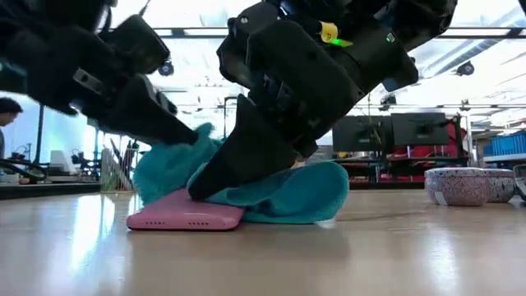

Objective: Apply microfiber cloth
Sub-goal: Wipe the front and back of the cellphone using the blue microfiber cloth

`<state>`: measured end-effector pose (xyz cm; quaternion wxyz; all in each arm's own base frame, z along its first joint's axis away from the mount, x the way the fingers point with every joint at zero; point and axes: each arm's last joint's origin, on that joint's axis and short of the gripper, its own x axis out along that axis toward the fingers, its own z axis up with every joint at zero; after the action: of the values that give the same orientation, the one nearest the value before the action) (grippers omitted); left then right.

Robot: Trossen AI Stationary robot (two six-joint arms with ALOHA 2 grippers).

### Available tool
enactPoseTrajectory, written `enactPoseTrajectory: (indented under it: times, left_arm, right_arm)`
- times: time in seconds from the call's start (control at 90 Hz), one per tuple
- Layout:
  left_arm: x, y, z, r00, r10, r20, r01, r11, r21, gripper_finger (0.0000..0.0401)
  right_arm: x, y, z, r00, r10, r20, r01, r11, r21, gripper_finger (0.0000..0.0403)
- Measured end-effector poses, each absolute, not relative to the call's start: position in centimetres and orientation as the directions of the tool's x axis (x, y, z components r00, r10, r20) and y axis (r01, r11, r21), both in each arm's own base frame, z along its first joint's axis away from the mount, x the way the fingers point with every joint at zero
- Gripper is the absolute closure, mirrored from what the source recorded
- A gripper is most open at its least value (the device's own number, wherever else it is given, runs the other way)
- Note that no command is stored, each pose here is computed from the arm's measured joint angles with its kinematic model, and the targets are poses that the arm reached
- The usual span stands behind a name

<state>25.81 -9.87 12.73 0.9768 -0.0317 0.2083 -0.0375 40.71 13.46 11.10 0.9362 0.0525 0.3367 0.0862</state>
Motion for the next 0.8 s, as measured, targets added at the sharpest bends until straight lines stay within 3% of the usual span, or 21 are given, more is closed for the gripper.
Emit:
enactPoseTrajectory:
  times: [0.111, 0.344, 0.578, 0.8]
  left_arm:
    - [28.1, -11.0, 11.8, 0.901, -0.156, -0.405, 0.132, 0.987, -0.087, 0.0401]
    - [30.1, -10.2, 10.8, 0.863, -0.086, -0.499, 0.057, 0.996, -0.074, 0.0401]
    - [28.9, -7.4, 10.3, 0.851, 0.158, -0.500, -0.175, 0.984, 0.014, 0.0401]
    - [26.1, -5.6, 8.1, 0.780, 0.269, -0.566, -0.306, 0.951, 0.030, 0.0401]
  right_arm:
    - [40.7, 13.4, 11.1, 0.758, 0.194, -0.623, -0.119, 0.980, 0.161, 0.0403]
    - [40.6, 13.4, 11.0, 0.756, 0.188, -0.627, -0.102, 0.980, 0.170, 0.0403]
    - [40.4, 13.8, 10.9, 0.756, 0.186, -0.628, -0.106, 0.981, 0.162, 0.0403]
    - [40.3, 14.0, 11.4, 0.769, 0.161, -0.619, -0.104, 0.986, 0.128, 0.0403]
